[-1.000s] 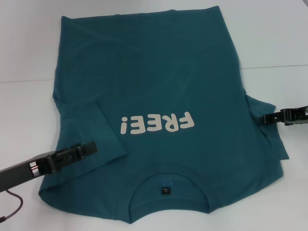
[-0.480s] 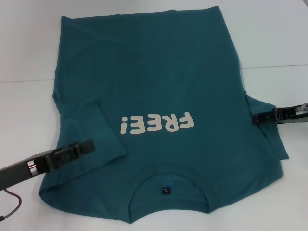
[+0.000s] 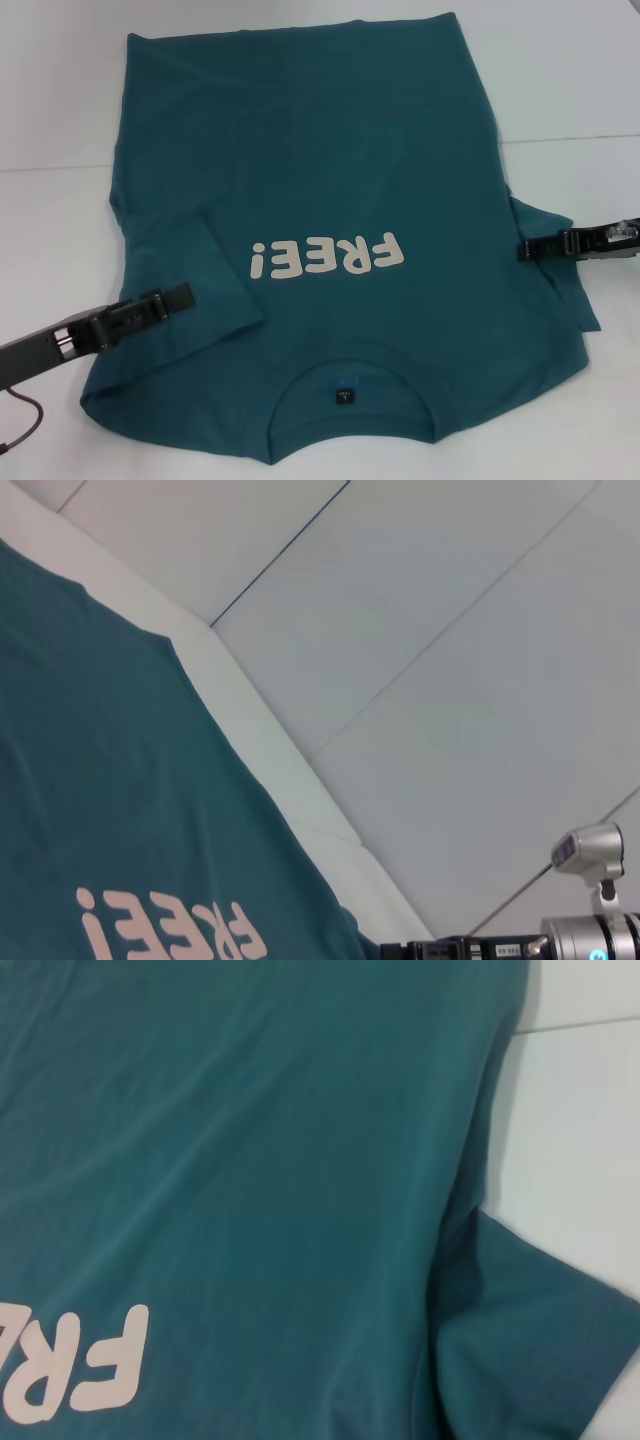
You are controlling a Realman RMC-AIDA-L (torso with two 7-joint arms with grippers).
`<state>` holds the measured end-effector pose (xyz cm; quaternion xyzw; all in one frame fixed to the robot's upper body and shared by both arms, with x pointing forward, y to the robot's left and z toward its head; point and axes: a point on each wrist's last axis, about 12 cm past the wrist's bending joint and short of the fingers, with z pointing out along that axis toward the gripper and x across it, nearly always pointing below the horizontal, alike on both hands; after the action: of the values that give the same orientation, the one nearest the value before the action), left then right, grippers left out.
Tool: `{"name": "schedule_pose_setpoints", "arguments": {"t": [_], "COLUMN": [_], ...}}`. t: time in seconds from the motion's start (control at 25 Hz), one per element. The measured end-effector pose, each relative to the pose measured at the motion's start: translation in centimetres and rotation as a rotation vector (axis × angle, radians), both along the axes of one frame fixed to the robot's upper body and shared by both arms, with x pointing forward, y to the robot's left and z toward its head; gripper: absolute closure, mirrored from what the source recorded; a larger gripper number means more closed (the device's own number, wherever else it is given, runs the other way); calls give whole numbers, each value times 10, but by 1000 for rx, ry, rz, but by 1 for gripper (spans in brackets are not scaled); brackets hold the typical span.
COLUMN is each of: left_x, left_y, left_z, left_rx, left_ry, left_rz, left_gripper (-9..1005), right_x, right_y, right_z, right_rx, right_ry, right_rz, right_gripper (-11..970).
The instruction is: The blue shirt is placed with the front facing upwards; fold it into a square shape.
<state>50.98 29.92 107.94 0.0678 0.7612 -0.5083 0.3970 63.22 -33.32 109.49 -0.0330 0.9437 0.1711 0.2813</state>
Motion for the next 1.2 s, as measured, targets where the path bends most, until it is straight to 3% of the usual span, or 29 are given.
{"name": "schedule_pose_setpoints", "arguments": {"t": [0.72,1.2], "left_x": [-1,-1], "left_y": [1,3], "left_z": [1,1], "left_rx": [-6,-13], "left_ry": [-3,-5], "left_rz": [2,13], "left_gripper": [66,67], "right_x": [2,-1], "right_y": [14,9], "right_z": [2,11], "right_rx": [40,75], "right_ry": [13,49], "right_rz": [23,27], "right_gripper": [40,40]}}
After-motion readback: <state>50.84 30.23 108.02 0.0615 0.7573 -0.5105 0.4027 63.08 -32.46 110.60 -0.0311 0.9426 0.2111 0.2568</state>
